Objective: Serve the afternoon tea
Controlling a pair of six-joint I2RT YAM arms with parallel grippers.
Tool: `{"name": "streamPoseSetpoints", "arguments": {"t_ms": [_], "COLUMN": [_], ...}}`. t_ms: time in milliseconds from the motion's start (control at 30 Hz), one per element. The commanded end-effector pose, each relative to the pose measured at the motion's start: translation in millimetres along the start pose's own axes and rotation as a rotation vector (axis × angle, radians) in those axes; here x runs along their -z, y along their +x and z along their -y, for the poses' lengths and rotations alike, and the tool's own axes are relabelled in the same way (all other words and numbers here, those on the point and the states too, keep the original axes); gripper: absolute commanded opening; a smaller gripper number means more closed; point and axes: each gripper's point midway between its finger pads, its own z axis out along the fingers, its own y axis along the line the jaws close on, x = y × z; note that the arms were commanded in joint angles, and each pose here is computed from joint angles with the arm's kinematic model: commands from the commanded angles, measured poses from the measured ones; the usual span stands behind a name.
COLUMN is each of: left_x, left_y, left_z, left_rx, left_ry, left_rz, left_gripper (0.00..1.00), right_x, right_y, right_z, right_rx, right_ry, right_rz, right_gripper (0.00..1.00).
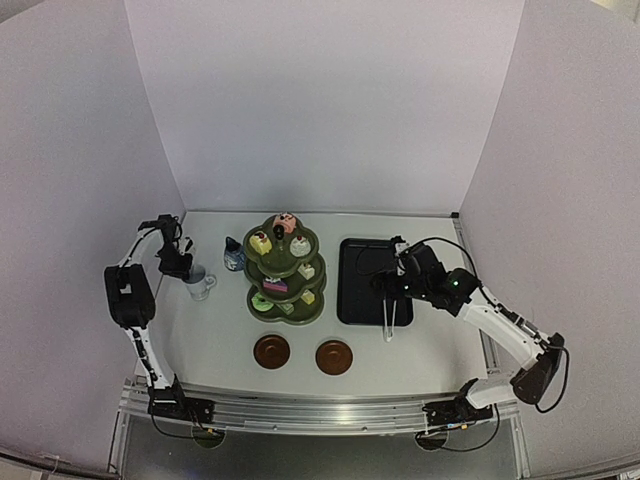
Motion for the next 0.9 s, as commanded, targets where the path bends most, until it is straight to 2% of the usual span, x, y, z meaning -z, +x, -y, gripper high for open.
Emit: {"name": "streamPoseSetpoints", "arguments": {"t_ms": [0, 133, 300, 400, 700, 867], "left_x": [65.4, 87.0, 97.2, 103.5, 112.3, 111.2], "left_y": [45.3, 84.7, 125.8, 134.9, 146.4, 149.3], "left_z": [35.9, 57.9, 105.5, 113.6, 122.4, 130.4], "left_rx": [0.051, 0.011, -0.187, -0.236, -0.298, -0.348], "left_ry": [0.120, 0.159, 0.168, 0.157, 0.149, 0.142], "left_rz": [0.028, -0.003, -0.050, -0.029, -0.018, -0.036], "left_gripper": [0.00, 0.00, 0.00, 0.00, 0.00, 0.00], "right_x": [25.4, 23.3, 15.4, -0.1, -55.6, -87.5], "right_y": [-13.3, -12.3, -1.7, 1.6, 16.8, 16.1], "right_z": [-83.2, -137.0, -219.4, -260.1, -323.3, -338.0], "right_rx": [0.296, 0.413, 0.582, 0.614, 0.623, 0.625], "right_ry": [-0.234, -0.367, -0.468, -0.505, -0.526, -0.496], "right_rz": [0.051, 0.038, 0.057, 0.054, 0.034, 0.053], "right_gripper": [0.89, 0.85, 0.85, 0.85, 0.82, 0.81]}}
